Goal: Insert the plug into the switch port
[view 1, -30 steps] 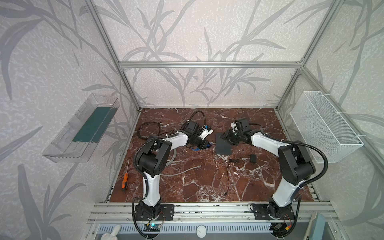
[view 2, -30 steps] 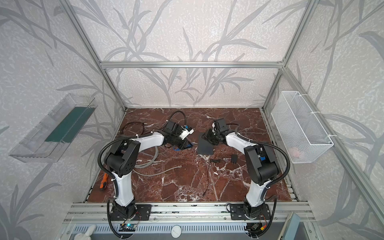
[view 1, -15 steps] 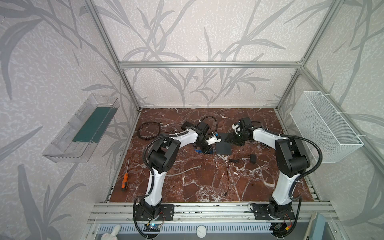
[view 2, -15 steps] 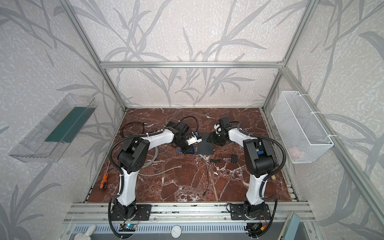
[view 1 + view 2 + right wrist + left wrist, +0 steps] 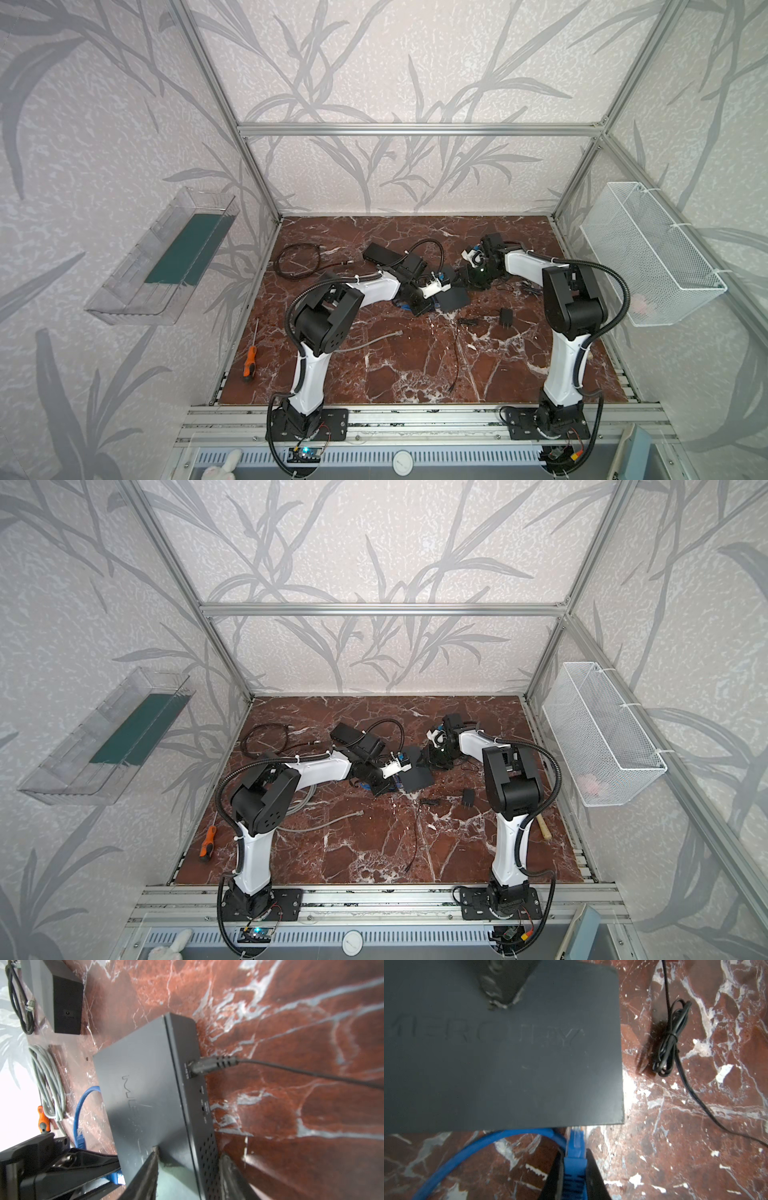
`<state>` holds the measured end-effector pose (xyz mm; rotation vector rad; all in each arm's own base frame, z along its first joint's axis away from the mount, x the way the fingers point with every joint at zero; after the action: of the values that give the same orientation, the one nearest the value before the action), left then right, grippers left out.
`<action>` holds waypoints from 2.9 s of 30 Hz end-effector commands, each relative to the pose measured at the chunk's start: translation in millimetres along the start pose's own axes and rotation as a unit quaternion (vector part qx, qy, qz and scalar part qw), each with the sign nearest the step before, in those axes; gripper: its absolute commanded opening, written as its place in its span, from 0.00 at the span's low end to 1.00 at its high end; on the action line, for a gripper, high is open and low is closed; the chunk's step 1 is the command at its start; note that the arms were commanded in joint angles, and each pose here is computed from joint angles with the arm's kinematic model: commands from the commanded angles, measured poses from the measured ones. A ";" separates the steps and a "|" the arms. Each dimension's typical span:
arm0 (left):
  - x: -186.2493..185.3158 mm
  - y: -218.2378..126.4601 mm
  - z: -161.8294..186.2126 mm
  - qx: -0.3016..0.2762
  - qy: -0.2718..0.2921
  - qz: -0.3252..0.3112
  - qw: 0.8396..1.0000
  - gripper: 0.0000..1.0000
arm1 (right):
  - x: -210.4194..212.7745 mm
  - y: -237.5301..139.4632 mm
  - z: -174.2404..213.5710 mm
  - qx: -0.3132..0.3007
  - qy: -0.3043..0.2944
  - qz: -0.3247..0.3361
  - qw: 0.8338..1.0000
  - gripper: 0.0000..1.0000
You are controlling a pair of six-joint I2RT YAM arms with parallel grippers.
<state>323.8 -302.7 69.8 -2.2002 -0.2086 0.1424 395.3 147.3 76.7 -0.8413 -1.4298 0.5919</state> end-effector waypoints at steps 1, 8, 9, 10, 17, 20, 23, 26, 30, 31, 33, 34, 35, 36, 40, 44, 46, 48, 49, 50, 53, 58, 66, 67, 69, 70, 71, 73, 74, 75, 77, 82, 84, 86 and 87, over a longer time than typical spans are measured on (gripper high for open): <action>4.4 3.9 -1.3 -0.003 0.013 -0.058 0.998 0.11 | -14.1 13.9 20.3 0.065 0.034 0.017 0.997 0.48; -10.0 13.1 1.6 0.003 0.034 -0.108 0.994 0.11 | -12.3 11.4 22.4 0.078 0.055 0.020 0.995 0.48; -11.0 15.1 3.2 -0.002 0.031 -0.112 0.993 0.11 | -11.9 12.0 24.4 0.082 0.056 0.017 0.995 0.48; -11.1 16.0 4.6 -0.007 0.027 -0.115 0.993 0.11 | -12.6 12.5 26.3 0.086 0.057 0.017 0.995 0.48; -8.0 30.2 12.6 -0.017 -0.004 -0.128 0.992 0.10 | -15.5 12.7 47.5 0.106 0.058 0.010 0.993 0.46; -12.1 37.7 14.7 -0.025 -0.011 -0.113 0.993 0.09 | -15.9 15.4 56.1 0.111 0.053 0.000 0.992 0.45; -16.4 42.9 16.2 -0.036 -0.010 -0.099 0.994 0.08 | -14.8 21.6 61.2 0.123 0.044 -0.012 0.991 0.39; -14.4 48.8 17.5 -0.039 -0.011 -0.100 0.994 0.08 | -8.3 26.8 69.3 0.136 0.033 -0.034 0.990 0.33; -10.5 52.8 13.5 -0.042 -0.009 -0.102 0.994 0.07 | -1.8 28.9 85.7 0.156 0.035 -0.057 0.985 0.30; -9.9 54.2 12.0 -0.042 -0.008 -0.099 0.994 0.06 | -1.3 29.2 89.4 0.160 0.039 -0.068 0.984 0.30; -8.6 56.1 9.9 -0.040 -0.008 -0.094 0.995 0.06 | -1.9 31.0 96.1 0.170 0.048 -0.082 0.981 0.29; -8.3 56.9 9.5 -0.038 -0.009 -0.092 0.995 0.06 | -3.0 31.9 99.5 0.176 0.051 -0.086 0.979 0.29; -8.6 57.6 9.4 -0.038 -0.008 -0.090 0.995 0.06 | -3.7 32.4 102.2 0.181 0.054 -0.088 0.978 0.28; -8.7 58.2 10.5 -0.037 -0.010 -0.089 0.995 0.06 | -4.3 32.8 104.8 0.184 0.054 -0.093 0.977 0.28; -8.4 61.7 10.2 -0.036 -0.008 -0.083 0.996 0.05 | -1.6 35.5 115.8 0.200 0.063 -0.120 0.970 0.28; -8.1 65.4 5.1 -0.039 -0.011 -0.074 0.996 0.05 | 6.8 41.7 127.8 0.228 0.064 -0.139 0.962 0.27; -6.9 66.4 3.0 -0.040 -0.014 -0.072 0.996 0.04 | 9.7 45.2 132.5 0.235 0.062 -0.138 0.960 0.27; -6.2 68.7 2.7 -0.036 -0.016 -0.069 0.997 0.04 | 13.7 47.0 135.6 0.238 0.065 -0.147 0.958 0.27; -5.4 70.2 3.4 -0.032 -0.018 -0.068 0.997 0.04 | 16.1 47.1 136.4 0.238 0.066 -0.152 0.957 0.27; -4.9 71.7 3.9 -0.030 -0.020 -0.067 0.997 0.04 | 17.1 47.3 137.6 0.240 0.068 -0.154 0.956 0.27; -3.2 74.6 6.5 -0.023 -0.025 -0.072 0.997 0.04 | 19.4 42.9 135.9 0.239 0.066 -0.148 0.957 0.27; -0.3 72.8 7.3 -0.021 -0.036 -0.074 0.996 0.06 | 17.0 29.1 122.5 0.222 0.079 -0.131 0.963 0.27; -11.6 60.0 18.1 0.024 -0.059 -0.052 0.997 0.22 | -13.2 1.5 48.1 0.100 0.132 -0.057 0.984 0.33; -13.9 58.2 20.5 0.031 -0.058 -0.047 0.997 0.25 | -15.3 0.2 42.1 0.094 0.134 -0.049 0.985 0.33; -17.3 55.2 22.8 0.042 -0.059 -0.039 0.997 0.30 | -16.2 -2.3 33.5 0.084 0.134 -0.043 0.987 0.33; -18.8 53.2 23.9 0.049 -0.057 -0.033 0.997 0.33 | -17.6 -3.0 30.9 0.080 0.134 -0.037 0.987 0.34; -20.6 51.7 24.6 0.055 -0.055 -0.028 0.997 0.36 | -17.7 -4.0 28.4 0.076 0.132 -0.035 0.988 0.34; -23.2 48.1 28.4 0.074 -0.054 -0.020 0.996 0.40 | -19.2 -5.1 25.1 0.071 0.133 -0.033 0.988 0.34; -24.5 46.4 29.7 0.081 -0.053 -0.017 0.995 0.42 | -19.6 -5.4 24.1 0.070 0.132 -0.032 0.988 0.34; -26.0 44.3 31.6 0.089 -0.052 -0.015 0.995 0.43 | -20.2 -5.7 22.8 0.068 0.131 -0.030 0.989 0.34; -28.1 39.0 32.4 0.100 -0.049 -0.009 0.994 0.45 | -21.2 -5.7 20.8 0.065 0.129 -0.027 0.989 0.34; -32.7 23.0 33.7 0.108 -0.053 0.012 0.993 0.49 | -25.4 -3.7 19.4 0.057 0.129 -0.015 0.990 0.35; -32.7 18.3 35.8 0.114 -0.056 0.011 0.992 0.50 | -25.9 -3.9 19.9 0.053 0.129 -0.015 0.990 0.35; -32.1 15.2 38.3 0.117 -0.061 0.011 0.991 0.50 | -26.6 -4.0 21.1 0.049 0.130 -0.014 0.990 0.35; -32.2 13.7 39.1 0.115 -0.065 0.013 0.991 0.51 | -26.8 -3.9 21.3 0.048 0.130 -0.015 0.990 0.35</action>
<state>318.2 -318.8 69.6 -2.1571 -0.3234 0.1470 386.6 126.0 75.1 -0.8055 -1.2478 0.4719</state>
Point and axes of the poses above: each gripper's point midway between its finger pads, its own y axis out along the fingers, its own x axis along the line the jaws close on, z = x × y, the point moved 6 cm from there along -y, back along the fingers, and after that the axes turned 11 degrees about y, right-handed, at the moved point
